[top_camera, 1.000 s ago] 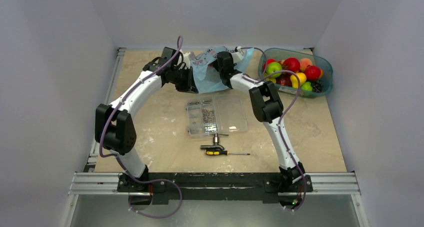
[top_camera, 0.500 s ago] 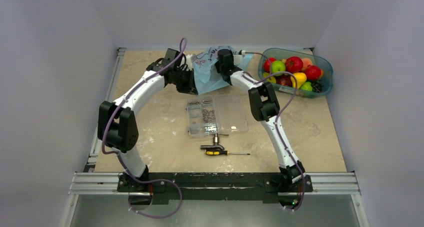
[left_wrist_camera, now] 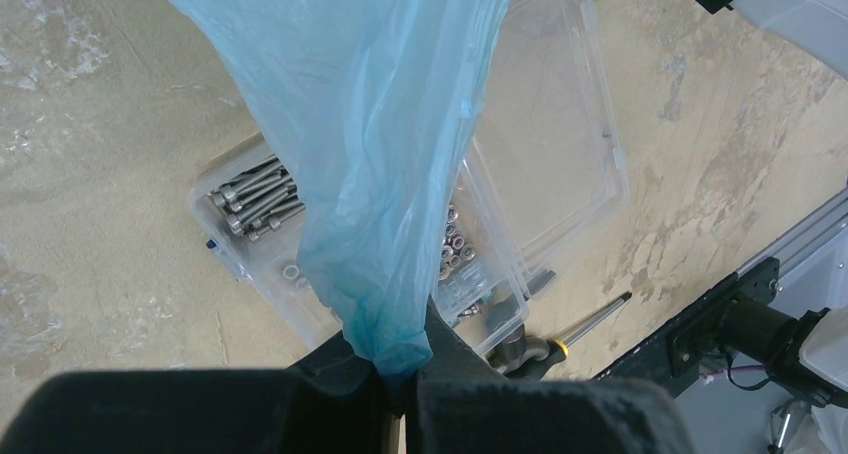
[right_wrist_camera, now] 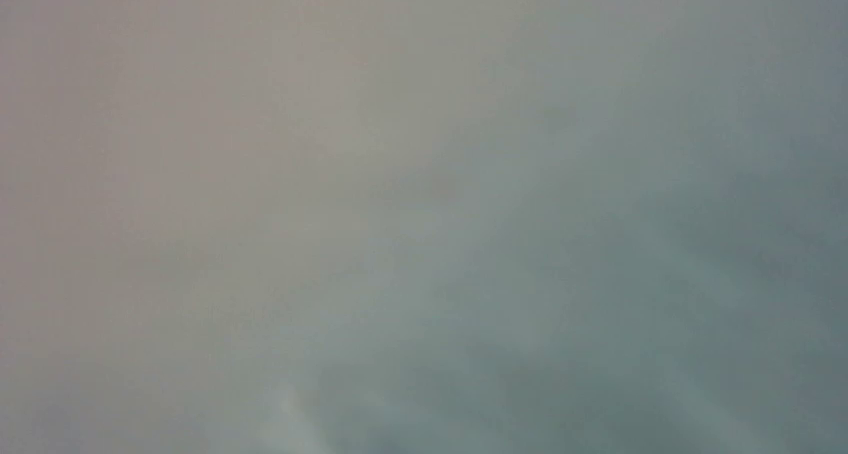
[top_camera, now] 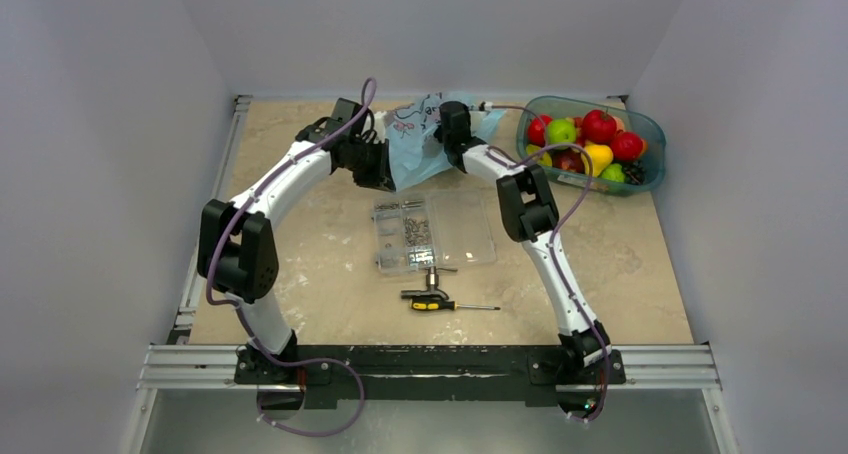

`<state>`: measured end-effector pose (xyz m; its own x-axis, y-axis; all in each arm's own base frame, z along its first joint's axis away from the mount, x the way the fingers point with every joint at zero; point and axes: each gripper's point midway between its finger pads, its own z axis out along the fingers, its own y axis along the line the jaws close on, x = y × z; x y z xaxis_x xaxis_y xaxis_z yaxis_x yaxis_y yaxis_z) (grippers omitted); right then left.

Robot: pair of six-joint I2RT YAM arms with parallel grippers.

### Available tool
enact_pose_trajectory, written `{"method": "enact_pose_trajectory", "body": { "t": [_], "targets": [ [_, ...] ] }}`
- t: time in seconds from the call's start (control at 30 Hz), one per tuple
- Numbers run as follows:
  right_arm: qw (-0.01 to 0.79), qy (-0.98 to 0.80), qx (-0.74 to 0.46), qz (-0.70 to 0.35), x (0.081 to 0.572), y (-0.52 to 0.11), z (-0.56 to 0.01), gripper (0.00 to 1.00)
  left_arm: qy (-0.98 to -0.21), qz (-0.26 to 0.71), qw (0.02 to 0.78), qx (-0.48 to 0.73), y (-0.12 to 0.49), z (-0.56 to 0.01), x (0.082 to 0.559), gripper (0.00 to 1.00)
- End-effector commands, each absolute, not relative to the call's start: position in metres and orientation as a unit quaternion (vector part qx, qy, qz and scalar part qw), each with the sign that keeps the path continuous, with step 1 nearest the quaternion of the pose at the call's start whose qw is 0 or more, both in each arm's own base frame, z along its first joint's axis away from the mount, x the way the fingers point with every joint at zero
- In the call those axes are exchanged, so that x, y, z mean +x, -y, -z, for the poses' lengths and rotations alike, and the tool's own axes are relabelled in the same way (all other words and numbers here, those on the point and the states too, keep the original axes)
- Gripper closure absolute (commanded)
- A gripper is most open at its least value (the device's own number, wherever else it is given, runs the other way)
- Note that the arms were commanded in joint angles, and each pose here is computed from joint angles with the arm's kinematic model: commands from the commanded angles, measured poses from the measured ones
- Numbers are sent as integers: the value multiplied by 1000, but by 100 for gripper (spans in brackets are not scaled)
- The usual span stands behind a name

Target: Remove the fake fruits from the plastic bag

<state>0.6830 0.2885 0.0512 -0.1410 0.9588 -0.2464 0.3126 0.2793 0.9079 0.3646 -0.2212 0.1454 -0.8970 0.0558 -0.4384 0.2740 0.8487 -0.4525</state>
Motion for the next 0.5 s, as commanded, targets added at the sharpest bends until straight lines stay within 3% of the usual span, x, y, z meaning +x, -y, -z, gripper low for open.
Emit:
{"method": "enact_pose_trajectory", "body": {
  "t": [0.0, 0.1, 0.47],
  "targets": [
    [482, -670, 462, -326, 686, -255, -48, 92, -940, 253, 207, 98, 219, -148, 361, 100],
    [494, -677, 430, -337, 680, -258, -65, 100, -939, 254, 208, 98, 219, -150, 362, 100],
    [500, -707, 314, -391, 612, -284, -114, 100, -938, 260, 213, 90, 221, -154, 365, 100]
  ]
}}
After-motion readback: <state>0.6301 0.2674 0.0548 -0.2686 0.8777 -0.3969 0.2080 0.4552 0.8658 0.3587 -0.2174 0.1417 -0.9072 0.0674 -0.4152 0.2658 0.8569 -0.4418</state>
